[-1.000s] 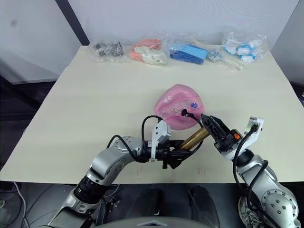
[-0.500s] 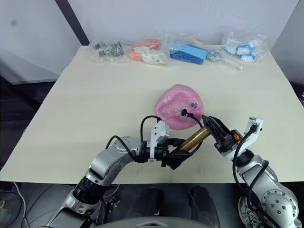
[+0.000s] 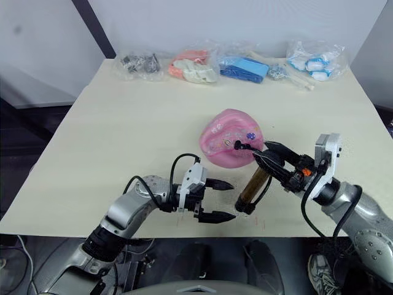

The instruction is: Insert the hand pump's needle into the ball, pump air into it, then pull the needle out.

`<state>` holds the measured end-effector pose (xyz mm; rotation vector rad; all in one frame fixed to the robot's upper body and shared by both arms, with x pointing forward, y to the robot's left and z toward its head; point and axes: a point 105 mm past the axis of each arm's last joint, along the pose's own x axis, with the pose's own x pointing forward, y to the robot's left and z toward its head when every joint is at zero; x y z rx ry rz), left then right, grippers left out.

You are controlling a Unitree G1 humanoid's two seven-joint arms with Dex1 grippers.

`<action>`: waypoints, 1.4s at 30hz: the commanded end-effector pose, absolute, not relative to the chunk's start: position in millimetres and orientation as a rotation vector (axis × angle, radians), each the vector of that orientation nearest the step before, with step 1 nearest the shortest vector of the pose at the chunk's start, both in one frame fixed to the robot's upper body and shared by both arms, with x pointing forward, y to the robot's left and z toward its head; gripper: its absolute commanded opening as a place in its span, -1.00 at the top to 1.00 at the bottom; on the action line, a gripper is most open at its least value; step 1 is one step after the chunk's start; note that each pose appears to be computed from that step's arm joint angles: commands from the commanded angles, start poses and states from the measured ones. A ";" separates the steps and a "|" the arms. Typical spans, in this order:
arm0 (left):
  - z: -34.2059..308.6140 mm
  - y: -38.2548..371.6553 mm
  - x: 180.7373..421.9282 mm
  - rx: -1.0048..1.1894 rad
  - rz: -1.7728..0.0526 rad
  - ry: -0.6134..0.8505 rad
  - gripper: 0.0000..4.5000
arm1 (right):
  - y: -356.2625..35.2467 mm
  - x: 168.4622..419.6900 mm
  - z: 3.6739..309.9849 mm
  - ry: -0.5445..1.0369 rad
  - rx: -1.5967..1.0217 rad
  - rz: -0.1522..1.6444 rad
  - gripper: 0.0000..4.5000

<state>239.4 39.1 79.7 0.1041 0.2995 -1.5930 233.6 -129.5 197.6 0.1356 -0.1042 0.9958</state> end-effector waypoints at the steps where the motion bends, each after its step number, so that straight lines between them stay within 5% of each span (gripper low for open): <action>1: 80.7 40.5 242.0 0.159 -1.650 0.271 -0.99 | -119.3 223.6 214.4 -0.192 -0.036 1.116 0.10; 14: 69.6 64.0 262.4 0.283 -1.743 0.238 -0.99 | -113.0 221.2 213.5 -0.217 -0.201 1.247 0.10; 26: 76.7 23.9 264.0 0.231 -1.731 0.075 -0.99 | -102.7 215.8 220.0 -0.265 -0.178 1.288 0.10; 42: 67.1 12.9 265.6 0.240 -1.767 0.123 -0.99 | -96.2 204.5 222.7 -0.279 -0.179 1.389 0.10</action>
